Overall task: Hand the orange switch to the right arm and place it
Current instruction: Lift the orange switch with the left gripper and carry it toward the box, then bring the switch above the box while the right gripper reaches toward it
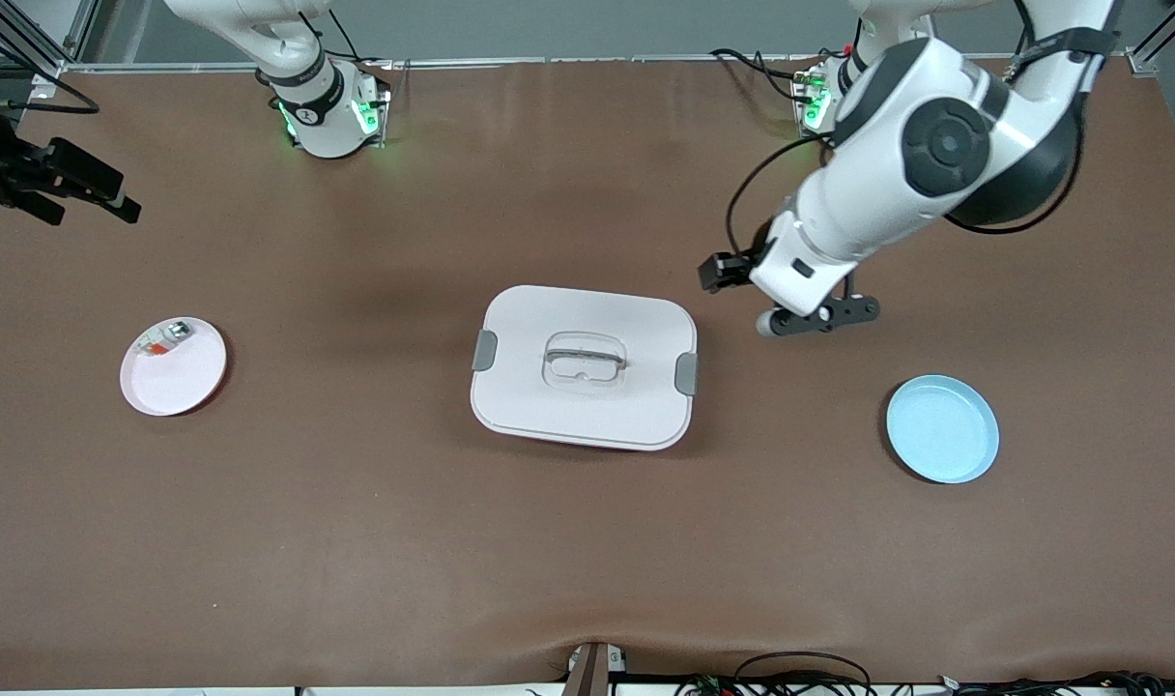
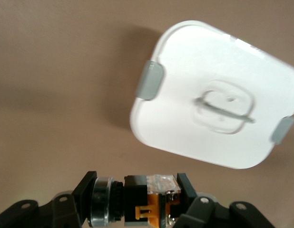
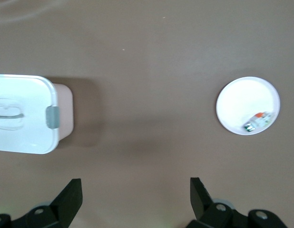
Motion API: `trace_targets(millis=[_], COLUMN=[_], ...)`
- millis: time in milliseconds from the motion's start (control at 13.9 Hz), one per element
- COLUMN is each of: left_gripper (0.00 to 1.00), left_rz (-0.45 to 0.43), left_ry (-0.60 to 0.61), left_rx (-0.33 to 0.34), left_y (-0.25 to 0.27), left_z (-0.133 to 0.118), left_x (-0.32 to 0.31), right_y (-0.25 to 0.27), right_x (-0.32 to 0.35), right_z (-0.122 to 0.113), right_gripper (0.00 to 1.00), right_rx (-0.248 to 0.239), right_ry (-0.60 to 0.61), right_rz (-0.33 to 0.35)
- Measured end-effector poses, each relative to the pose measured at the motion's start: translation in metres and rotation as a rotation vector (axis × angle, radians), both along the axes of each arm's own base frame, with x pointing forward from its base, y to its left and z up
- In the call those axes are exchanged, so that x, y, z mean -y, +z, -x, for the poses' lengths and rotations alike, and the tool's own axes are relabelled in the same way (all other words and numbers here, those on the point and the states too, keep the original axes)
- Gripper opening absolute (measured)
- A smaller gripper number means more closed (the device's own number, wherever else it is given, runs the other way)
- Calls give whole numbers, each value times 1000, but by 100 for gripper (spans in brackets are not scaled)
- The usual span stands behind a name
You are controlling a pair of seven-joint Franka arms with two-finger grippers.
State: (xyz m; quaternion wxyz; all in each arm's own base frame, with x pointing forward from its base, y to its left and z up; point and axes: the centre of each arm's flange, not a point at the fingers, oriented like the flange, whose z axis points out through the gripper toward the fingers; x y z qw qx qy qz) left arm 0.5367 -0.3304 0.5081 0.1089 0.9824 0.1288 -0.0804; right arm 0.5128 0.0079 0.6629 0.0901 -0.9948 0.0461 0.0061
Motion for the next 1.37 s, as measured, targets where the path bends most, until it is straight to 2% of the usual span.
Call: trace_targets(millis=[216, 432, 576, 792, 1080, 1224, 1368], left_gripper=[73, 73, 73, 73, 73, 73, 73], left_rz=[55, 177, 225, 269, 362, 395, 416], left_ry=[90, 339, 503, 724, 999, 1084, 1118], left_rx=[20, -44, -88, -182, -321, -381, -422], left_y=[3, 15, 22, 20, -2, -10, -17], left_z=[12, 15, 19, 25, 12, 12, 16], left_x=[40, 63, 79, 101, 124, 144, 162], right_y=[-7, -16, -22, -25, -26, -29, -33], right_x=[-14, -27, -31, -41, -103, -151, -188], right_z=[-1, 5, 16, 30, 36, 39, 45], right_gripper=[100, 100, 100, 100, 100, 100, 100], right_rx=[-6, 21, 35, 47, 111, 155, 200], right_ry=[-47, -68, -106, -170, -233, -238, -225], right_rz=[-48, -120, -184, -319, -428, -491, -531])
